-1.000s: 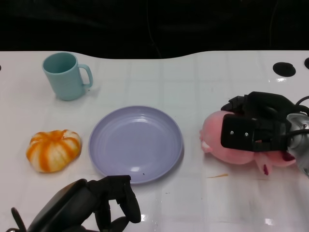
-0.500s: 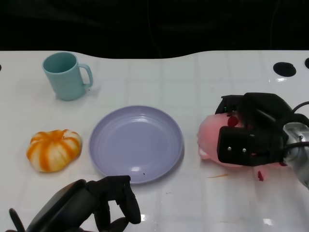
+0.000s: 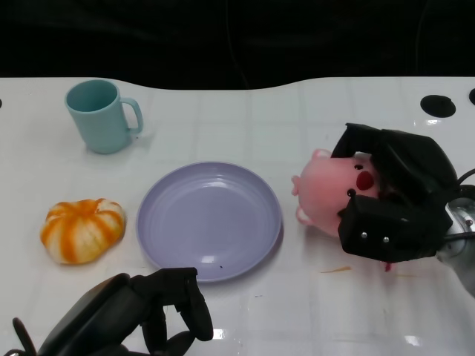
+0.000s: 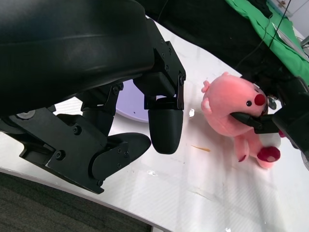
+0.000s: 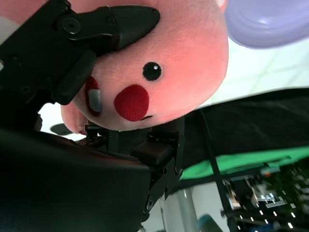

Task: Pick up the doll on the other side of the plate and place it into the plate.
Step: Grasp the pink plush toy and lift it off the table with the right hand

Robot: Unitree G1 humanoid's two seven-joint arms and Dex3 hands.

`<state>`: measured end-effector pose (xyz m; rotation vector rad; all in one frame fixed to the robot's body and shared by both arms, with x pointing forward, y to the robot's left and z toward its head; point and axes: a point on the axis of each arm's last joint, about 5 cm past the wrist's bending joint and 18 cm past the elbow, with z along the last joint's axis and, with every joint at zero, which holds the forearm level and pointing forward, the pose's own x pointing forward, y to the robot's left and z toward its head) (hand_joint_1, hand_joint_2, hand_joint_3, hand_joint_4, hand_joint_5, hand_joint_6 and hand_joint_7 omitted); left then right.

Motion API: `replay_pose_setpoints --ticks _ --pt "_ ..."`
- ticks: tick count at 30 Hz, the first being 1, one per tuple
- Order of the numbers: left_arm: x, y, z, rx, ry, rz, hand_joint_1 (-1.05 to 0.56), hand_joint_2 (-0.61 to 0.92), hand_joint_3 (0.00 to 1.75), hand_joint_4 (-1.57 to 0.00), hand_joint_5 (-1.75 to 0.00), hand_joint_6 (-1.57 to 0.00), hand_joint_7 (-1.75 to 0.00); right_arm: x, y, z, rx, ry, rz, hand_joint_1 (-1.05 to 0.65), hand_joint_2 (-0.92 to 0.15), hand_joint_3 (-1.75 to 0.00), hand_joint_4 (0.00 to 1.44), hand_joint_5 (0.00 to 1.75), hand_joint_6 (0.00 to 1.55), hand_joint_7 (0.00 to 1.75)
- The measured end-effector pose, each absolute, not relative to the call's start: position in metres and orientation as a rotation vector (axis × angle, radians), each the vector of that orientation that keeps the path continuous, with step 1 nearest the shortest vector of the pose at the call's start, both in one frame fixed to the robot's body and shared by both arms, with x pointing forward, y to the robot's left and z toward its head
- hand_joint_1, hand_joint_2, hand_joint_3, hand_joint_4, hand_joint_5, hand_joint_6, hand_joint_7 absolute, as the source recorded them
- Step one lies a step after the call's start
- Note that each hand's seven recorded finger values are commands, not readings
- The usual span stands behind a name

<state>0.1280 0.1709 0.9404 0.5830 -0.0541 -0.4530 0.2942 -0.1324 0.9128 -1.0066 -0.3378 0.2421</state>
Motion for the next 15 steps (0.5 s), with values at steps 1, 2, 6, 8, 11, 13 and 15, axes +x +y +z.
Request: replay_pose_setpoints --ticks 1,2,6,8,11,13,15 --pt "0.128 0.171 0.94 0.583 -0.055 -0.454 -0.2 0.62 0.99 -0.67 -1.71 -0.66 -1.36 0.294 -0.131 0.914 -0.994 -0.358 0.239 -0.15 -0.43 -1.23 0.92 1.75 0.73 1.75" --pt "0.128 0.171 0.94 0.584 -0.056 -0.455 -0.2 0.62 0.99 -0.67 -1.71 -0.66 -1.35 0.294 -0.129 0.915 -0.983 -0.371 0.238 -0.15 -0.43 -1.23 0.92 1.75 0.73 1.75" --pt "0.128 0.171 0.939 0.585 -0.061 -0.459 -0.2 0.61 0.99 -0.66 -1.69 -0.66 -1.34 0.294 -0.124 0.92 -0.94 -0.406 0.232 -0.16 -0.38 -1.32 0.95 1.75 0.73 1.75" --pt "0.128 0.17 0.939 0.585 -0.065 -0.465 -0.2 0.61 0.99 -0.67 -1.69 -0.67 -1.34 0.294 -0.12 0.923 -0.922 -0.426 0.232 -0.16 -0.36 -1.36 0.96 1.75 0.73 1.75" --pt "0.128 0.169 0.938 0.584 -0.061 -0.47 -0.2 0.61 1.01 -0.67 -1.69 -0.67 -1.34 0.293 -0.11 0.927 -0.892 -0.447 0.246 -0.18 -0.34 -1.39 0.96 1.75 0.75 1.75" --pt "0.128 0.168 0.937 0.582 -0.062 -0.472 -0.2 0.61 1.01 -0.68 -1.68 -0.67 -1.35 0.294 -0.102 0.932 -0.875 -0.464 0.263 -0.17 -0.34 -1.4 0.95 1.75 0.74 1.75" --pt "0.128 0.167 0.937 0.584 -0.065 -0.473 -0.2 0.6 1.02 -0.68 -1.68 -0.67 -1.35 0.296 -0.095 0.937 -0.859 -0.486 0.275 -0.17 -0.33 -1.4 0.96 1.75 0.74 1.75"
